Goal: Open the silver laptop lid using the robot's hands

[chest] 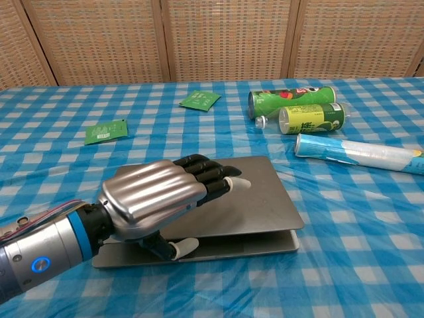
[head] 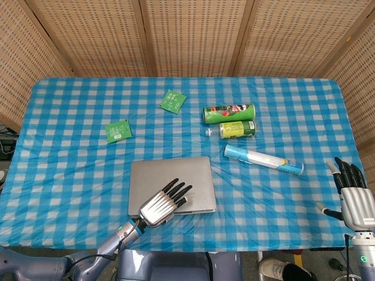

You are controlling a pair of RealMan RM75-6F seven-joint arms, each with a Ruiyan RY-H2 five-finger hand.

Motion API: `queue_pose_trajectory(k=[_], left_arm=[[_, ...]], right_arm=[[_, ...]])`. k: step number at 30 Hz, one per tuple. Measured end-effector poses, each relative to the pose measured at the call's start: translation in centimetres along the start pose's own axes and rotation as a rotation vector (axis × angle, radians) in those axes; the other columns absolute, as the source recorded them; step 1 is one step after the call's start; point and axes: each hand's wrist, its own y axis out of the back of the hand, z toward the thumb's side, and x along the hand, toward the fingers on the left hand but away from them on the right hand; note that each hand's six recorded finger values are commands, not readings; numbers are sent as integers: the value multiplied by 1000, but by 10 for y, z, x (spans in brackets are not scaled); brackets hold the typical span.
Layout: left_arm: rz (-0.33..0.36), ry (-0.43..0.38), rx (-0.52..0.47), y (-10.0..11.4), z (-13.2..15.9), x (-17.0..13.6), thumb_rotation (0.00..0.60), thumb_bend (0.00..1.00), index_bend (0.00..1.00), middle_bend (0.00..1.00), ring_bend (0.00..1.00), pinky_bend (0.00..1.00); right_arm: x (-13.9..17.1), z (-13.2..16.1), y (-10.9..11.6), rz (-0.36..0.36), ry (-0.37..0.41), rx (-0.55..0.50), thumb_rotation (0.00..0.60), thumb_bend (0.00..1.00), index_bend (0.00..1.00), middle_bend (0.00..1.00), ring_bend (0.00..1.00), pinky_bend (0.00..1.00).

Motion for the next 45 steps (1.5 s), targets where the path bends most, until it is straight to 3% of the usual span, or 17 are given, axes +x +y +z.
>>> queue_pose_trajectory(k=[9, 16, 33, 37, 39, 41, 43, 45], left_arm=[[111, 67, -10, 33, -17, 11, 600, 461, 0, 0, 0, 0], [167, 145, -95, 50, -39, 18, 600, 516, 0, 0, 0, 0], [76, 224, -78, 22, -68, 19, 600, 514, 0, 0, 0, 1], [82, 227, -94, 21, -68, 22, 600, 514, 92, 11, 88, 157], [96, 222, -93, 23, -68, 23, 600, 525, 195, 54, 157, 228], [115, 219, -84, 26, -68, 23, 600, 542, 280, 112, 212, 277], [122, 220, -73, 28, -70, 24, 600, 545, 318, 145, 242, 310], [123, 224, -72, 29, -72, 25, 600, 545, 342, 167, 261, 329]], right_arm=[[0, -1, -1, 5, -3, 0, 600, 0, 61, 0, 0, 0], [-2, -2, -3, 10, -9, 3, 600, 0, 61, 0, 0, 0], [-3, 1, -8, 24, -4, 18, 600, 0, 81, 0, 0, 0], [-3, 4, -10, 25, 7, 10, 600, 10, 160, 14, 0, 0], [-4, 8, -12, 32, 24, 3, 600, 104, 194, 50, 0, 0], [-5, 14, -14, 38, 55, 0, 600, 308, 230, 109, 1, 14], [-7, 21, -17, 44, 93, 5, 600, 454, 261, 161, 24, 74], [-8, 32, -20, 54, 148, 9, 600, 539, 285, 200, 61, 141]])
